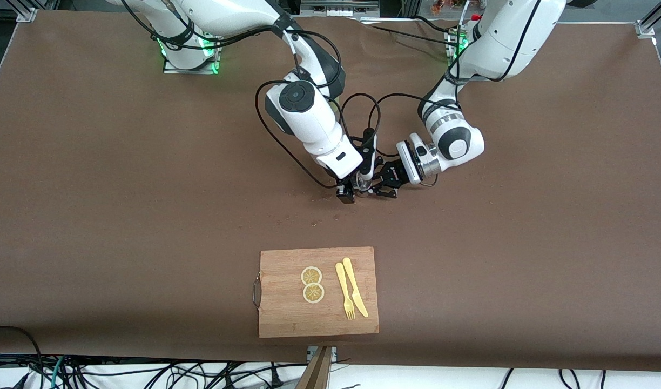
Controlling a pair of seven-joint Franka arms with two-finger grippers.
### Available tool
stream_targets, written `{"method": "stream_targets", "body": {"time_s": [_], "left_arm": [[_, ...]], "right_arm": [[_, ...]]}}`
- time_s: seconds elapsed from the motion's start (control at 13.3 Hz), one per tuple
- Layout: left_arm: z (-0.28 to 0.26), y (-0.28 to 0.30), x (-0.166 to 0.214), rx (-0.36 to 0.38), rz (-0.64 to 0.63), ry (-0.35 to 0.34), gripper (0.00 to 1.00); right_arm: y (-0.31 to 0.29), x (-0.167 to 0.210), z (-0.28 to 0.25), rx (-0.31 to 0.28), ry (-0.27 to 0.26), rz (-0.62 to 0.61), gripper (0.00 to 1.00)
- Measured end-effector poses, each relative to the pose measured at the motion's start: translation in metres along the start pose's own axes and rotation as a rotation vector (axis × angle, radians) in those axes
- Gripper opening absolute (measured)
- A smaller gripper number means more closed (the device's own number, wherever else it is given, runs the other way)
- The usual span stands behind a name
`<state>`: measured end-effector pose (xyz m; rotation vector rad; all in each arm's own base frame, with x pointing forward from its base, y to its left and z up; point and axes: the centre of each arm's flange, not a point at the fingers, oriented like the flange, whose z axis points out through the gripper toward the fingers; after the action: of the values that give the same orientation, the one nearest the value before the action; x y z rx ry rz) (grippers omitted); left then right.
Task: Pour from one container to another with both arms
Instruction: 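Tilt the beaker with the right gripper, pouring liquid into the jigger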
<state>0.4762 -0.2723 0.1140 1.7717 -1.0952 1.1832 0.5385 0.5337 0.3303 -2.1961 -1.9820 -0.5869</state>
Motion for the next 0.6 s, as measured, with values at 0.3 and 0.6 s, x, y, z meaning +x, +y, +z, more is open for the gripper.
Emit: {"method": "stream_targets", "body": {"time_s": [0.3, 0.6], "left_arm": [[-0.002, -0.001, 0.001, 0.006, -0.001, -0.002, 0.22], [-0.003, -0.003, 0.003, 0.023, -0.01, 0.005, 0.22]], "right_arm": [[0.0, 0.0, 0.001, 0.001, -0.001, 0.03, 0.15], [-0.011, -0.006, 0.012, 0.022, -0.022, 0.135, 0.15]]}}
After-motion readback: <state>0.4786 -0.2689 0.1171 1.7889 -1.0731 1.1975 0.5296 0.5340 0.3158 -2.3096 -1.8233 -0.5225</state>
